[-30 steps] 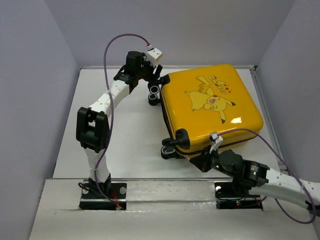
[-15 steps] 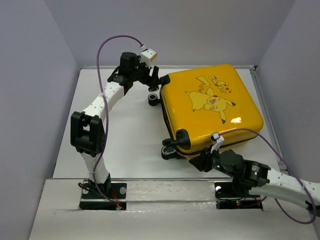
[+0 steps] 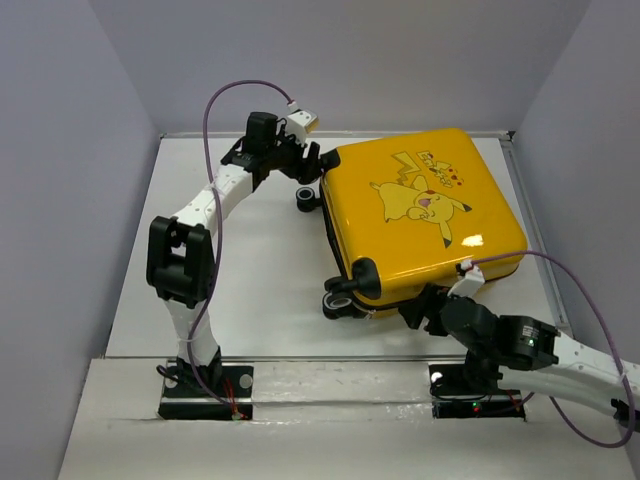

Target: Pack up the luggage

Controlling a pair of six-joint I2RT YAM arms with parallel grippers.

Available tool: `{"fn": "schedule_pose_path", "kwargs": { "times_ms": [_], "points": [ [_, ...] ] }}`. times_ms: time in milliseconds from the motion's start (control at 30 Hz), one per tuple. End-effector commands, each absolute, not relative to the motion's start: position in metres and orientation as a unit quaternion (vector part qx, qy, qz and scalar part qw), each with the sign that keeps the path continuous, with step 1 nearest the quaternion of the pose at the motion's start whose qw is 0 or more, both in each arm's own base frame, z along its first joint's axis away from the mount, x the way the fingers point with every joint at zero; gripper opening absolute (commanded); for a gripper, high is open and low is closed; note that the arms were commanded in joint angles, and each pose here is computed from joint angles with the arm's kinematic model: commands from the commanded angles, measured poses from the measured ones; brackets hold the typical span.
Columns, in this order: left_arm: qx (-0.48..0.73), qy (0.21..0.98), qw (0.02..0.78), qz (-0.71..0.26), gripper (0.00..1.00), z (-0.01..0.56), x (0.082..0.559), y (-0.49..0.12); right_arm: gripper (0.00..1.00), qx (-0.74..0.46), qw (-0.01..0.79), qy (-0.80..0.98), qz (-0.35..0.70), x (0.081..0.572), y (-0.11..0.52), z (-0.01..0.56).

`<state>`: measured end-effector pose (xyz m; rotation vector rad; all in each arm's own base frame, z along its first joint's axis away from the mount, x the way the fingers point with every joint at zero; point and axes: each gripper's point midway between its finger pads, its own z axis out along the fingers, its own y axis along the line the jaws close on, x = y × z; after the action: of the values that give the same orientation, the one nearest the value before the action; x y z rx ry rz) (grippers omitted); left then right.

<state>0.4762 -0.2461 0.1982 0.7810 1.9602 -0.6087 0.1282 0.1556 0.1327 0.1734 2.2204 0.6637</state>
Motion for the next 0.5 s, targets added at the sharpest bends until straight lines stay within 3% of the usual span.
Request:
{"fn": "schedule_pose_path", "kwargs": {
  "times_ms": [0, 133, 167, 267, 467],
  "points": [
    [0.314, 0.798, 0.438, -0.269, 0.54, 0.181, 0.478, -0.254, 0.76, 0.221, 0.462, 0.829, 0.227, 0.149, 0.097, 0.155],
    [0.297, 0.797, 0.452, -0.269, 0.25, 0.178, 0.483, -0.261, 0.6, 0.25, 0.495, 0.798, 0.236, 0.156, 0.083, 0.17],
    [0.293, 0.8, 0.45, -0.267, 0.07, 0.172, 0.482, -0.264, 0.56, 0.263, 0.505, 0.792, 0.222, 0.16, 0.077, 0.172],
    [0.222, 0.813, 0.476, -0.251, 0.06, 0.162, 0.493, -0.258, 0.43, 0.268, 0.518, 0.789, 0.193, 0.163, 0.069, 0.18],
    [0.064, 0.829, 0.515, -0.208, 0.06, 0.147, 0.49, -0.218, 0.4, 0.23, 0.529, 0.809, 0.113, 0.17, 0.073, 0.181]
  ]
}}
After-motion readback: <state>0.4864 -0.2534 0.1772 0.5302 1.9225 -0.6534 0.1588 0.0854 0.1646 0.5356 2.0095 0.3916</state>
